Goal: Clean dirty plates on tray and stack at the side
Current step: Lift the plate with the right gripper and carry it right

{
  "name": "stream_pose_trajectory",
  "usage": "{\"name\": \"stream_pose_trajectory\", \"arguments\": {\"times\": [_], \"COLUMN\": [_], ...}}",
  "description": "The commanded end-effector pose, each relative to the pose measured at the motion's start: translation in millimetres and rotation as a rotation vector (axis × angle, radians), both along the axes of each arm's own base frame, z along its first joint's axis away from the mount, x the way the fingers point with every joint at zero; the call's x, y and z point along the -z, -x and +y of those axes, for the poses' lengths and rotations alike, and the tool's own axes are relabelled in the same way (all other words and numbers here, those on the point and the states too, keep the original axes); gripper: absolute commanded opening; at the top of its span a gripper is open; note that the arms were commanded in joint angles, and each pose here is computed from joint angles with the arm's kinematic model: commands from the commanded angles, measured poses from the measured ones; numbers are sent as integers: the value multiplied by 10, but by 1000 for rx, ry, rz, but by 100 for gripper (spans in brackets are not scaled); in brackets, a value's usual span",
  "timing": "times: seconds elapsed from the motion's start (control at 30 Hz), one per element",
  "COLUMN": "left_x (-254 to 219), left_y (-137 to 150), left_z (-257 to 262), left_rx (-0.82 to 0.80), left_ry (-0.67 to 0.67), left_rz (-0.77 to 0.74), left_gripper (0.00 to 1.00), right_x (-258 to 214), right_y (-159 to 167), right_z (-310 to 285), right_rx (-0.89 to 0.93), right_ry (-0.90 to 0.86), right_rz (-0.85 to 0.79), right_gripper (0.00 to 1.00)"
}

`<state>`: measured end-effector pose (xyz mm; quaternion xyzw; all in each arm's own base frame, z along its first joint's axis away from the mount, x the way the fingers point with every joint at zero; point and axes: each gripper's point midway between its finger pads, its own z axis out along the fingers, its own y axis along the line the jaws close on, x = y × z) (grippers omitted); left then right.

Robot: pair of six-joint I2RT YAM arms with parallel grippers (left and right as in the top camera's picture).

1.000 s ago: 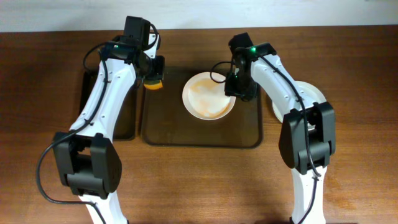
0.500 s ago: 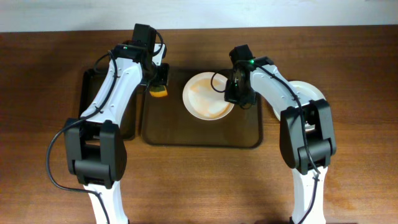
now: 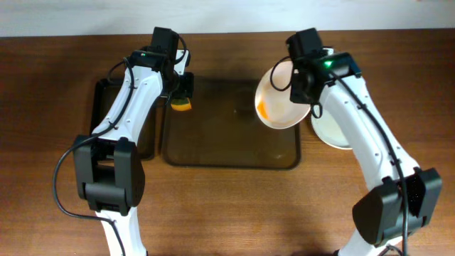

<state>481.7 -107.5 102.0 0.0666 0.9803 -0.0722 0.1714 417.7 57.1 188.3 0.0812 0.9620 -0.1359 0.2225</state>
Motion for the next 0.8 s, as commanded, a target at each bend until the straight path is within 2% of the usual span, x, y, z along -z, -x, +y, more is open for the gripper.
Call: {"name": "stream_pose_trajectory", "arguments": {"times": [0.0, 0.17, 0.33, 0.5, 0.6, 0.77], "left_x": [49, 48, 48, 47, 47, 45], "left_y": [-9, -13, -13, -15, -15, -20], "left_z": [-52, -50, -50, -50, -50, -51], "left_rx": [27, 27, 27, 27, 27, 27], "left_ry": [7, 7, 7, 7, 7, 7], "left_rz": [0, -1, -1, -2, -2, -5], "left_gripper": [0, 0, 0, 0, 0, 0], "right_x": [-418, -812, -919, -928, -784, -146], "right_y": [82, 285, 313, 310, 297, 190], "right_z": [38, 469, 500, 495, 540, 487], "right_rx": [-22, -132, -134, -110, -90, -187], "right_ry": [258, 559, 622, 610, 493, 12], "right_rz": [-113, -239, -275, -295, -277, 14], "right_gripper": [4, 4, 4, 4, 4, 4]}}
